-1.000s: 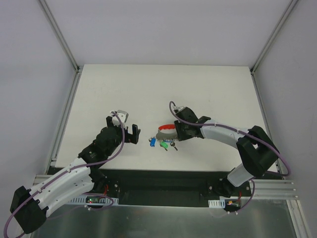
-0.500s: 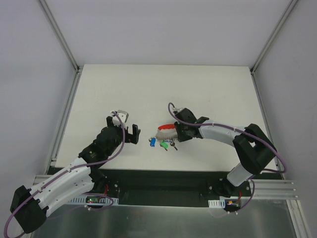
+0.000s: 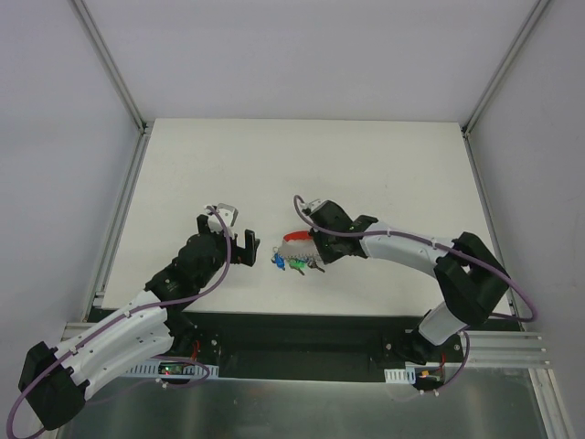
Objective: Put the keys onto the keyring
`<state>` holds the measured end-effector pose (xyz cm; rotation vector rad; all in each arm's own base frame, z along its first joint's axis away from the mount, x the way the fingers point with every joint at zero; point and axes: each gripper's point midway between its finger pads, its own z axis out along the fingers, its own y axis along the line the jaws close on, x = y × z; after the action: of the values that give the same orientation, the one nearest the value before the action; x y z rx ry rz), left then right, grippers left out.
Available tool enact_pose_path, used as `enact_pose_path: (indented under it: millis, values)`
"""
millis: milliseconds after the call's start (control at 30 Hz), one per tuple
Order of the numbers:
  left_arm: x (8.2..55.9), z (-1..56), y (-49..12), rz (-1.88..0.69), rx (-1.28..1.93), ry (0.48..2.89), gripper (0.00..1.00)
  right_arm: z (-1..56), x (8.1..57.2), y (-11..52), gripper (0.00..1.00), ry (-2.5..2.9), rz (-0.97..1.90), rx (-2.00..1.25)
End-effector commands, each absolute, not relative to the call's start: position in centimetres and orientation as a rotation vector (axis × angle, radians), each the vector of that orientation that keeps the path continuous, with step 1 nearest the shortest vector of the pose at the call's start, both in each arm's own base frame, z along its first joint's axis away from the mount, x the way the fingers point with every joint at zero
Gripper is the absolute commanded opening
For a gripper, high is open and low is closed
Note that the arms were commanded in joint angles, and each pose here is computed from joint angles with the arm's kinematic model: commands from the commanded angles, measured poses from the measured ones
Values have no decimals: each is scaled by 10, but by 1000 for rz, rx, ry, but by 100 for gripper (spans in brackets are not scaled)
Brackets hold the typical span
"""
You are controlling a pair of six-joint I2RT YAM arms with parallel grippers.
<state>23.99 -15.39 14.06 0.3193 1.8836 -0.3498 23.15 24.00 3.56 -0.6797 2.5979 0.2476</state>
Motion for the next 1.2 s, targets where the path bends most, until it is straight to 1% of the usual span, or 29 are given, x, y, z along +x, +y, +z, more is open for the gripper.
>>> enact_pose_path:
  millis: [0,67,200,467,600,833,1033,1167]
  values:
    - [241,148,-154,-346,317,1859,99,68,227,277,1,2463,267,-895]
    - [241,149,-152,-342,312,1854,99,67,223,282,1,2452,253,-935]
    - [240,150,-151,-342,304,1849,99,57,225,269,1,2494,152,-903]
    - [240,151,-152,-348,306,1847,99,41,221,267,1,2527,162,-908]
    - [240,150,-152,-349,308,1848,99,48,223,274,1,2480,211,-909]
    - [233,156,-164,-429,363,1821,99,85,227,282,1,2299,320,-940]
    - [222,175,-189,-580,480,1671,99,124,226,288,1,2110,432,-963]
    - [214,200,-206,-670,556,1546,99,152,222,292,1,1970,494,-1024]
